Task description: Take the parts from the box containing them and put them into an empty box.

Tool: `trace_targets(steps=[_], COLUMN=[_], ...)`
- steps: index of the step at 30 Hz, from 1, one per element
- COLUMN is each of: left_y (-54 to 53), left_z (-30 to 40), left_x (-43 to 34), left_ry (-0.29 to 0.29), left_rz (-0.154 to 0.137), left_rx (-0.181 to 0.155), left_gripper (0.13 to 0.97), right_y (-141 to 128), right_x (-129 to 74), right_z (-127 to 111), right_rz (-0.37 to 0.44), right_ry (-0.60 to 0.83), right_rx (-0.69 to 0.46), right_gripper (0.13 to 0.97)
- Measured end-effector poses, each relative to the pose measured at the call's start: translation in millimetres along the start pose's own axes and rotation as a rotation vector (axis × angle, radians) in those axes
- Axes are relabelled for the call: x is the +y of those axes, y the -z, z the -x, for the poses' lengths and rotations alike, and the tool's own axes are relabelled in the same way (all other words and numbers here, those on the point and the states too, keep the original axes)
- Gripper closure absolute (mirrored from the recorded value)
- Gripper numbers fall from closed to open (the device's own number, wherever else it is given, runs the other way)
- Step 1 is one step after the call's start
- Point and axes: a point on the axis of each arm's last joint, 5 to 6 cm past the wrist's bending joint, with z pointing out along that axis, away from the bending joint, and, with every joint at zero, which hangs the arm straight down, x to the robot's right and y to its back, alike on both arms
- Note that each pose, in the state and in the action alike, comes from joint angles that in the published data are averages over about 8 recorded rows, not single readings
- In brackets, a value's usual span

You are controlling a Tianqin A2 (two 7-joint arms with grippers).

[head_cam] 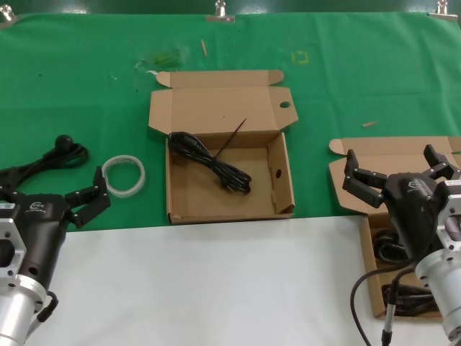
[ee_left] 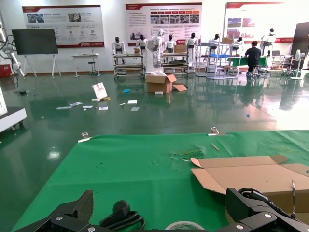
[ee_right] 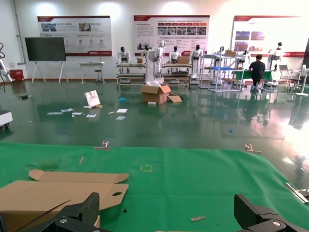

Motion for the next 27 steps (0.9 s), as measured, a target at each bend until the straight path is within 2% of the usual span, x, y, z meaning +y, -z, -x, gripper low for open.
trace_targets(steps=[27], left_y=[0.0], left_z=[0.0], left_x=[0.0], left_ry=[0.000], left_rz=[0.000], left_rx=[0.000], left_gripper=[0.132], right_y=[0.0], right_x=[0.0], right_z=[0.0], right_rz=[0.000], right_ry=[0.000], right_rx=[0.000], right_gripper=[0.130])
